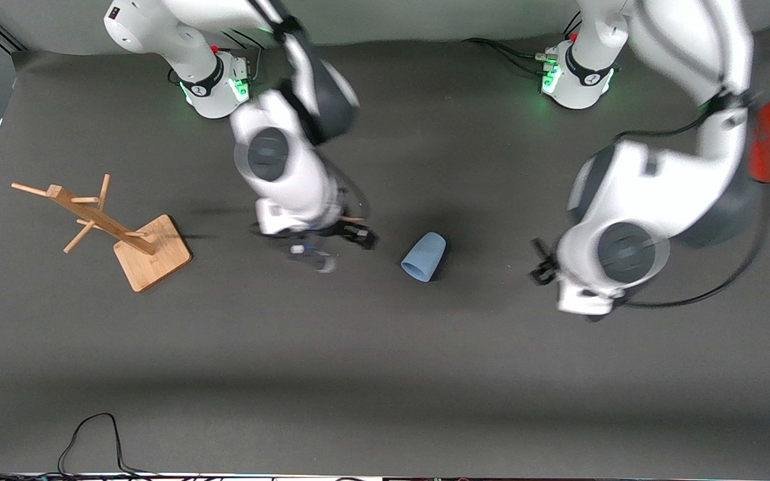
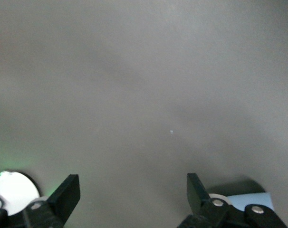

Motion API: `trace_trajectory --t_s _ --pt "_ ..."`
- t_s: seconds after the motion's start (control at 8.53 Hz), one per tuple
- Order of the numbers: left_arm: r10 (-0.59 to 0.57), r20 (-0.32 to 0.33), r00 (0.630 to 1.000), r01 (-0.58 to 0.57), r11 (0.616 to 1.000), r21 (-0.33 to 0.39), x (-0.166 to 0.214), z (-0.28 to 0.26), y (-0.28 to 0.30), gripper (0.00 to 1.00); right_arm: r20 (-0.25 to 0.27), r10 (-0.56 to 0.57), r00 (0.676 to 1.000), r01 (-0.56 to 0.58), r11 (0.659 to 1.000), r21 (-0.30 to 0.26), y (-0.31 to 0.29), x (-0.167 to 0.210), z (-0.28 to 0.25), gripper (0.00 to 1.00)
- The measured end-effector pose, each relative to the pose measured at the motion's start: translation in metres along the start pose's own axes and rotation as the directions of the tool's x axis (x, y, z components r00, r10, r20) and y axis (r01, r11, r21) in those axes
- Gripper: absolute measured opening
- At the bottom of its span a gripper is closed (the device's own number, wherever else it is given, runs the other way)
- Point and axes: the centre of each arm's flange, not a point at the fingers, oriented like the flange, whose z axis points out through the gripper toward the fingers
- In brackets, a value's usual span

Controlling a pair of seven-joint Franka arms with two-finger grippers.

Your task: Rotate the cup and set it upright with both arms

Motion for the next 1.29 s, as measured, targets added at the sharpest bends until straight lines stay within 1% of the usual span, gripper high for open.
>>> trace_trajectory --t_s 0.12,0.23,0.35,0.47,0.59,0.7,0.82,1.06,1.17,1.29 --pt "-0.052 -0.01 0.999 0.052 0.998 0.018 -0.026 0.016 0.029 1.0 -0.007 -0.06 0.998 0.06 0.997 -0.038 0.043 0.021 -0.031 1.0" --pt "-0.115 -0.016 0.993 0.115 0.993 0.016 -0.054 0.032 0.054 1.0 -0.007 -0.121 0.993 0.12 0.989 -0.081 0.085 0.039 -0.062 1.0" --pt "-0.187 -0.01 0.982 0.187 0.982 -0.019 -0.077 0.046 0.08 1.0 0.01 -0.177 0.984 0.177 0.979 -0.102 0.128 0.056 -0.092 1.0" --pt "-0.271 0.012 0.962 0.271 0.958 -0.093 -0.091 0.06 0.107 1.0 0.032 -0.227 0.973 0.229 0.968 -0.108 0.179 0.076 -0.12 1.0" --pt "-0.327 0.044 0.944 0.329 0.927 -0.179 -0.1 0.07 0.132 1.0 0.048 -0.263 0.964 0.266 0.958 -0.106 0.226 0.094 -0.14 1.0" --pt "-0.338 0.062 0.939 0.343 0.913 -0.221 -0.112 0.081 0.149 1.0 0.064 -0.291 0.954 0.297 0.948 -0.117 0.255 0.102 -0.152 1.0" --pt "-0.325 0.057 0.944 0.329 0.92 -0.211 -0.131 0.098 0.161 1.0 0.067 -0.315 0.947 0.321 0.938 -0.129 0.264 0.103 -0.162 1.0" --pt "-0.287 0.027 0.958 0.287 0.945 -0.153 -0.167 0.133 0.175 1.0 0.038 -0.327 0.944 0.329 0.936 -0.128 0.263 0.103 -0.185 1.0" --pt "-0.274 0.015 0.961 0.274 0.955 -0.114 -0.177 0.145 0.176 1.0 0.032 -0.334 0.942 0.335 0.933 -0.129 0.259 0.101 -0.19 1.0" --pt "-0.268 0.004 0.963 0.268 0.962 -0.057 -0.183 0.153 0.172 1.0 0.024 -0.339 0.94 0.339 0.932 -0.129 0.256 0.099 -0.195 1.0"
